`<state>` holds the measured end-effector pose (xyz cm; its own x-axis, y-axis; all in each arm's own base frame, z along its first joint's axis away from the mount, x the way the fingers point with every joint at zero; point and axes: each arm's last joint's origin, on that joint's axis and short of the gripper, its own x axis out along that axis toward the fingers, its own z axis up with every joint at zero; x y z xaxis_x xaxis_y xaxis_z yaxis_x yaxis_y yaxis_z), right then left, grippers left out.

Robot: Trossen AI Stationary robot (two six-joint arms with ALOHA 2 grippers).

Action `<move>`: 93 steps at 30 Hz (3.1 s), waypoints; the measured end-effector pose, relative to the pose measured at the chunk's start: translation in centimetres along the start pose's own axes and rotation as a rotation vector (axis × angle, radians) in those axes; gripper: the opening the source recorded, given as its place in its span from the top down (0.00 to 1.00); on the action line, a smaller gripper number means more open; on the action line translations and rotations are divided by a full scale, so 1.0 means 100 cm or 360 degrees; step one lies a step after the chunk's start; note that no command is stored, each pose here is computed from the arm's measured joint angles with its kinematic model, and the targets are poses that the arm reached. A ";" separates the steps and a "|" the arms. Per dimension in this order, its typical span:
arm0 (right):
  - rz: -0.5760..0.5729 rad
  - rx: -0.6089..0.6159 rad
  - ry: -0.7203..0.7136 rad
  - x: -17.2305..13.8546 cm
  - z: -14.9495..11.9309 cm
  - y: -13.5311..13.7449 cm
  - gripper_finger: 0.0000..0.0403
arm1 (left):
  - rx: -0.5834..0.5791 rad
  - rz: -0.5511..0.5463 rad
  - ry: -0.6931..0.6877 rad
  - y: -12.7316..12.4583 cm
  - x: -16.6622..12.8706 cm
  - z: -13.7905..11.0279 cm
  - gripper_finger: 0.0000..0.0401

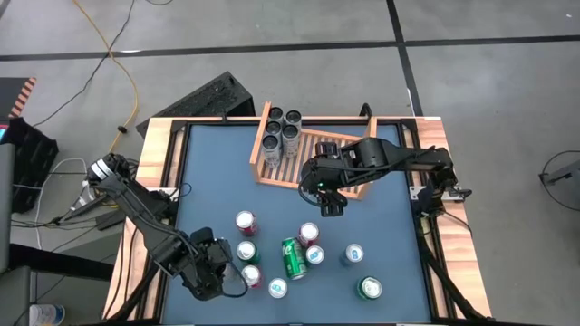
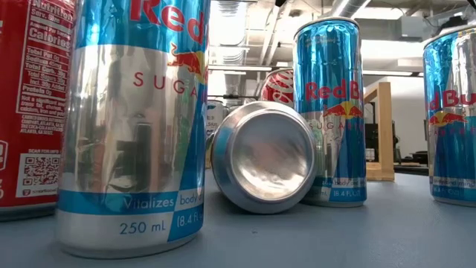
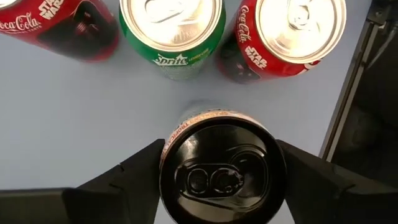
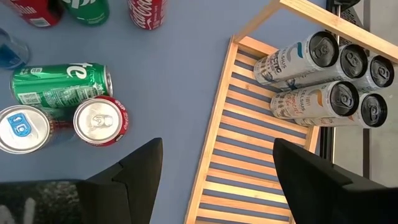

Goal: Place canned beverage on shelf
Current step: Put the white yellow soda can on the shelf aligned with the other white yellow soda can

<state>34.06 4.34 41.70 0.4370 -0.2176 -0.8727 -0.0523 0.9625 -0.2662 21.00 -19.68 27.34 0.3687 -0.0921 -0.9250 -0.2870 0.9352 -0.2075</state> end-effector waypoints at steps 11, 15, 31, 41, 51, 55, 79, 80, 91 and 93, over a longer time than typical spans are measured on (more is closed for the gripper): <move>-0.0006 -0.0074 0.0001 -0.002 -0.001 -0.004 0.28 | 0.0012 0.0069 0.0015 0.006 -0.031 0.018 0.39; -0.0022 -0.0177 -0.0027 -0.009 -0.005 -0.012 0.28 | 0.0092 0.0152 0.0015 0.013 -0.053 0.030 0.39; -0.0140 0.0154 -0.0255 -0.070 -0.052 -0.085 0.28 | 0.0408 0.0393 -0.0050 0.077 -0.104 0.104 0.39; -0.0177 0.0221 -0.0256 -0.083 -0.067 -0.098 0.28 | 0.0574 0.0430 -0.0215 0.122 -0.120 0.146 0.38; -0.0168 0.0227 -0.0214 -0.081 -0.072 -0.106 0.28 | 0.0824 0.0311 -0.0319 0.166 -0.096 0.200 0.38; -0.0175 0.0242 -0.0201 -0.081 -0.074 -0.108 0.28 | 0.0875 0.0289 -0.0299 0.185 -0.082 0.216 0.37; -0.0144 0.0296 -0.0196 -0.079 -0.078 -0.118 0.28 | 0.1103 0.0414 -0.0259 0.261 -0.004 0.273 0.37; -0.0144 0.0296 -0.0196 -0.079 -0.078 -0.118 0.28 | 0.1109 0.0407 -0.0250 0.261 -0.001 0.273 0.37; -0.0143 0.0296 -0.0196 -0.079 -0.078 -0.118 0.28 | 0.1129 0.0453 -0.0157 0.266 0.013 0.275 0.37; -0.0143 0.0296 -0.0196 -0.079 -0.078 -0.118 0.28 | 0.1129 0.0452 -0.0156 0.266 0.013 0.275 0.37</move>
<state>24.26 -6.52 48.56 0.5395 -0.2932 -0.7893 0.1531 0.9559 -0.2504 38.14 14.44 29.35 0.4520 0.1842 -0.8728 0.2408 0.9169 0.3182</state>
